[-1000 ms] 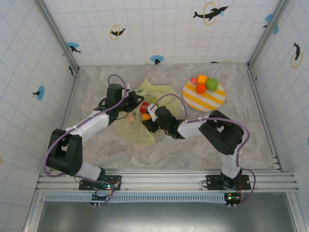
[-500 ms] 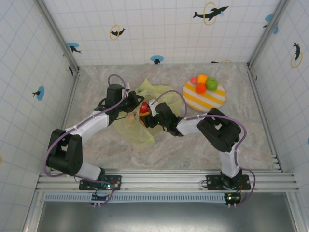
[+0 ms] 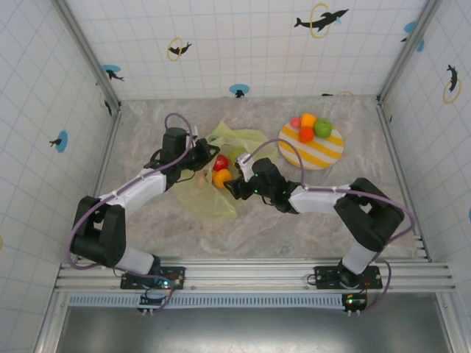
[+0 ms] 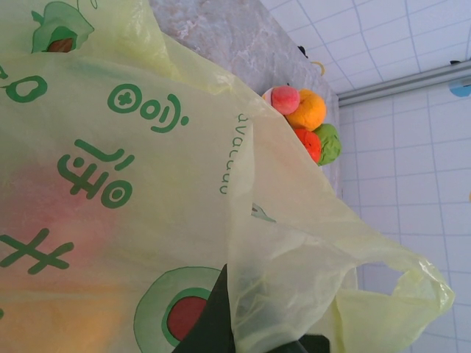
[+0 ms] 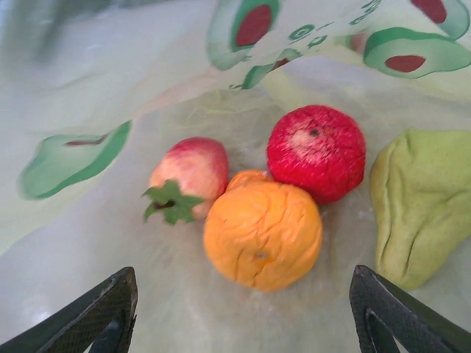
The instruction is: Place the fruits into the plastic bag
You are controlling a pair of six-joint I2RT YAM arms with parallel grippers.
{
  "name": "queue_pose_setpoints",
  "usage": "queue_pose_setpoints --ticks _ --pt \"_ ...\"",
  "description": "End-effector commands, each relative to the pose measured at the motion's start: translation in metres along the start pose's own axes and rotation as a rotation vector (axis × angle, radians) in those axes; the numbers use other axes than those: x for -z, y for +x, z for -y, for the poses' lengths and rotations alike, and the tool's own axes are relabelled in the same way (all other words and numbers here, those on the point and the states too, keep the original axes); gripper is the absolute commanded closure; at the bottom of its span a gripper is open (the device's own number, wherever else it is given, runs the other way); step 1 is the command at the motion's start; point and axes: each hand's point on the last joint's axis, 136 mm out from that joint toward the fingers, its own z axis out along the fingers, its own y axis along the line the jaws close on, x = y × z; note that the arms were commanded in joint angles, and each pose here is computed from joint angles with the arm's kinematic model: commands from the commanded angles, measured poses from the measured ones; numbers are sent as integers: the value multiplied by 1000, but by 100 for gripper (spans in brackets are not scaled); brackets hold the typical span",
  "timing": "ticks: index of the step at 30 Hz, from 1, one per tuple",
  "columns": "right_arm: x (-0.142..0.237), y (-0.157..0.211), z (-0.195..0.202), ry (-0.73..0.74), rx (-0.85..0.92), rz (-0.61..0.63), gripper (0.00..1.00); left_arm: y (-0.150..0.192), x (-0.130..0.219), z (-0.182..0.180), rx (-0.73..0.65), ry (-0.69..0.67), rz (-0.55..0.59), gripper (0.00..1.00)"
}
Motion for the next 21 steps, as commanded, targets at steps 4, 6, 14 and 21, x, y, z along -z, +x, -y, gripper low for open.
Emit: queue_pose_setpoints --ticks 4,6,14,21 --pt "32 43 -21 -99 34 -141 28 -4 2 8 -6 24 6 100" --pt "42 49 -16 -62 34 -154 29 -4 2 7 -5 22 6 100" --pt "80 73 -3 20 6 -172 32 -4 1 7 -4 21 6 100" --pt "97 70 20 125 -297 13 30 -4 1 6 -3 19 5 100"
